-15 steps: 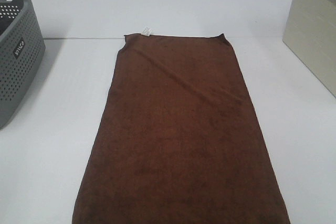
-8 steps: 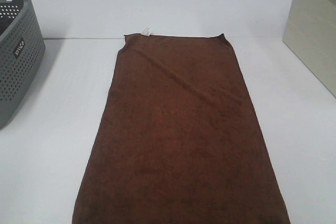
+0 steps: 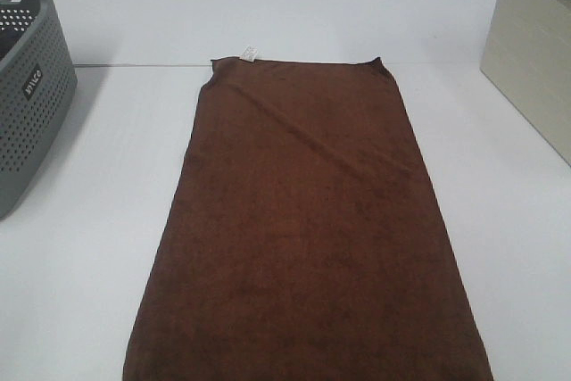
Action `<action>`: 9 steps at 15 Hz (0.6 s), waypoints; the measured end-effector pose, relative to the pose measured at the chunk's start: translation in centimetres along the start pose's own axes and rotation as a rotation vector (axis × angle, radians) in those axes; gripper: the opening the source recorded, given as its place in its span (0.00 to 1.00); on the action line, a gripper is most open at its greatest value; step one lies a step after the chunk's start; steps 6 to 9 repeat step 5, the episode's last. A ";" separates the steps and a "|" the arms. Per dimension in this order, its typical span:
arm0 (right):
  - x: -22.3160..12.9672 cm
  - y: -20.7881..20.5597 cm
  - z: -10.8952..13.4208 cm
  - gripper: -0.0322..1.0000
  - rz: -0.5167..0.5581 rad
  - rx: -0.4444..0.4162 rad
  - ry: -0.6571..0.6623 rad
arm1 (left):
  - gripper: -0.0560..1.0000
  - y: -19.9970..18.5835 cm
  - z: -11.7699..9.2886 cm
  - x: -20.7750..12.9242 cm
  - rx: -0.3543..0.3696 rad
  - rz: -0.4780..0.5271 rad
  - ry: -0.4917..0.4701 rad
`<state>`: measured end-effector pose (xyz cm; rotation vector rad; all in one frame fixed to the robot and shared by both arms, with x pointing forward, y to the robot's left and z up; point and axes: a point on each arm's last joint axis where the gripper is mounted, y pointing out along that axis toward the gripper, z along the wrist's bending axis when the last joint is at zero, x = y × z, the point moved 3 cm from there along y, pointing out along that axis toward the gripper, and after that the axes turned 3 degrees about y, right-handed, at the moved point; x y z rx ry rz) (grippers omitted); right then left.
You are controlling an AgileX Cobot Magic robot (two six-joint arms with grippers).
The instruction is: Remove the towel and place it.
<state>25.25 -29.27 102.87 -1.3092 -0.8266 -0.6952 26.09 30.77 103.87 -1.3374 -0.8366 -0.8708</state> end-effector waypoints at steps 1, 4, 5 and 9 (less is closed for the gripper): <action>0.0 0.0 0.0 0.77 0.000 0.000 0.000 | 0.78 0.0 0.0 0.0 0.007 0.001 -0.005; 0.0 0.0 0.0 0.77 0.000 0.000 0.000 | 0.78 0.0 0.0 0.0 0.007 0.001 -0.007; 0.0 0.0 0.0 0.77 0.000 0.000 0.000 | 0.78 0.0 0.0 0.0 0.007 0.001 -0.006; 0.0 0.0 0.0 0.77 0.000 0.000 0.000 | 0.78 0.0 0.0 0.0 0.007 0.001 -0.006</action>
